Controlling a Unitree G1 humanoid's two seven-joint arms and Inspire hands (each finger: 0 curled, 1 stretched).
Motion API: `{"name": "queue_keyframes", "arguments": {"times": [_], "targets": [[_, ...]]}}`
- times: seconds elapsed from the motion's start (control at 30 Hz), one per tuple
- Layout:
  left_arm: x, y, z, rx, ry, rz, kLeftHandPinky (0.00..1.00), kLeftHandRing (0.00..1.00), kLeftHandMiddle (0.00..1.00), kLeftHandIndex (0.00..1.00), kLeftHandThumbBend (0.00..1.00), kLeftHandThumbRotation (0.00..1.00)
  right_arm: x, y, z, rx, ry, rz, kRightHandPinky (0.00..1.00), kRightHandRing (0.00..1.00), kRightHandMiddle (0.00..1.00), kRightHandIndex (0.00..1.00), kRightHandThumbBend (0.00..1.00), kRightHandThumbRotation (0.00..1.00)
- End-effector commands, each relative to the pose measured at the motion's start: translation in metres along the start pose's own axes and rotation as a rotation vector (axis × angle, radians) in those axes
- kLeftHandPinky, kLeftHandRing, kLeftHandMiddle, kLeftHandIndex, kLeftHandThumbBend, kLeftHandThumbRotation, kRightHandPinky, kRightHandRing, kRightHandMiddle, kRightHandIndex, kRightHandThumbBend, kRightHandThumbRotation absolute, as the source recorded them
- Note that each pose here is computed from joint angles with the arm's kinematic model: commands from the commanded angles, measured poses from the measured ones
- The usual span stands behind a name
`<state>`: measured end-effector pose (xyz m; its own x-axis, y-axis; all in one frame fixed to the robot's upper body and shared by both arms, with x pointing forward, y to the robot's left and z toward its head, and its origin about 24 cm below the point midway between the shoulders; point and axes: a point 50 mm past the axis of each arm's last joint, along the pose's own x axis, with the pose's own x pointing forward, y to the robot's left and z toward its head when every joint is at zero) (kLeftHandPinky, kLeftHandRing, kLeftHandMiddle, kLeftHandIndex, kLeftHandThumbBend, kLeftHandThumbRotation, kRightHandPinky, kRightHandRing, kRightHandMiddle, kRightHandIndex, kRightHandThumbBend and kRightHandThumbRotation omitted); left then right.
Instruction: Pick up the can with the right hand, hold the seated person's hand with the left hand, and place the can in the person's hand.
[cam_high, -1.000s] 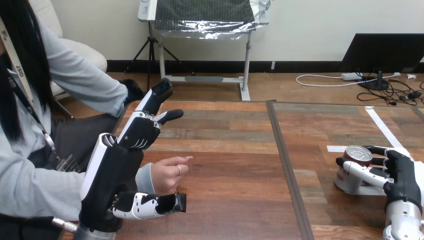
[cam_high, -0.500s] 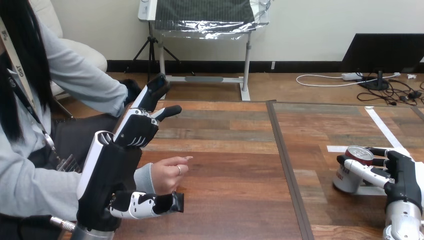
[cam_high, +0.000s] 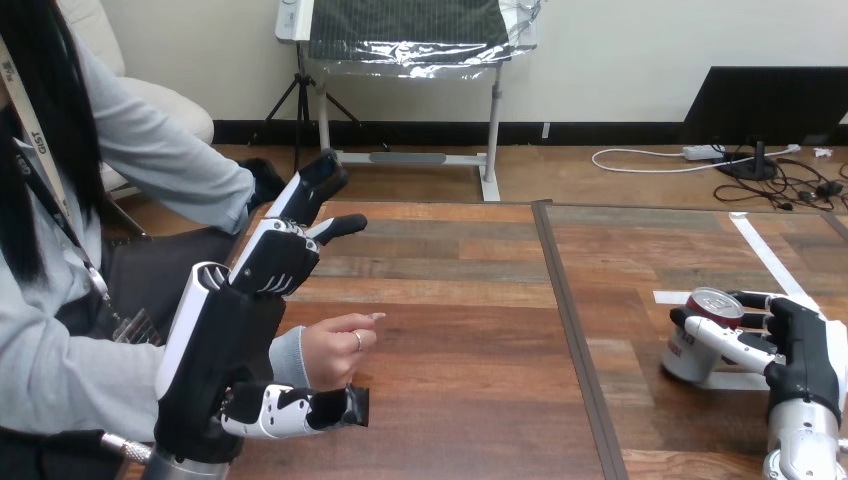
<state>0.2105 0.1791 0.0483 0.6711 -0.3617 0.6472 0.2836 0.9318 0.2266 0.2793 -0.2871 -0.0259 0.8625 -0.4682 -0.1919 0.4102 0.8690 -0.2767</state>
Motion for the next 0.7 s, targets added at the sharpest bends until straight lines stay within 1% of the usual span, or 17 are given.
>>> {"name": "queue_keyframes", "arguments": {"times": [0.0, 0.23, 0.33, 0.47, 0.67], "targets": [[0.012, 0.004, 0.004, 0.021, -0.053, -0.003, 0.81, 0.95, 0.97, 0.93, 1.00, 0.57, 0.013, 0.012, 0.041, 0.061, -0.172, 0.018, 0.46, 0.46, 0.50, 0.52, 0.80, 0.00], [0.014, 0.004, 0.004, 0.038, -0.047, -0.025, 0.80, 0.95, 0.98, 0.94, 1.00, 0.59, 0.013, 0.017, 0.047, 0.042, -0.210, 0.046, 0.45, 0.45, 0.50, 0.52, 0.80, 0.00], [0.015, 0.005, 0.003, 0.053, -0.045, -0.036, 0.79, 0.94, 0.98, 0.94, 1.00, 0.61, 0.012, 0.019, 0.050, 0.040, -0.238, 0.065, 0.44, 0.45, 0.49, 0.52, 0.79, 0.00], [0.017, 0.006, 0.002, 0.076, -0.031, -0.054, 0.76, 0.94, 0.98, 0.95, 1.00, 0.63, 0.012, 0.022, 0.054, 0.038, -0.258, 0.074, 0.42, 0.45, 0.49, 0.52, 0.79, 0.00], [0.018, 0.009, 0.002, 0.121, -0.013, -0.077, 0.74, 0.93, 0.98, 0.96, 1.00, 0.62, 0.012, 0.027, 0.060, 0.041, -0.287, 0.097, 0.41, 0.44, 0.49, 0.51, 0.80, 0.00]]}}
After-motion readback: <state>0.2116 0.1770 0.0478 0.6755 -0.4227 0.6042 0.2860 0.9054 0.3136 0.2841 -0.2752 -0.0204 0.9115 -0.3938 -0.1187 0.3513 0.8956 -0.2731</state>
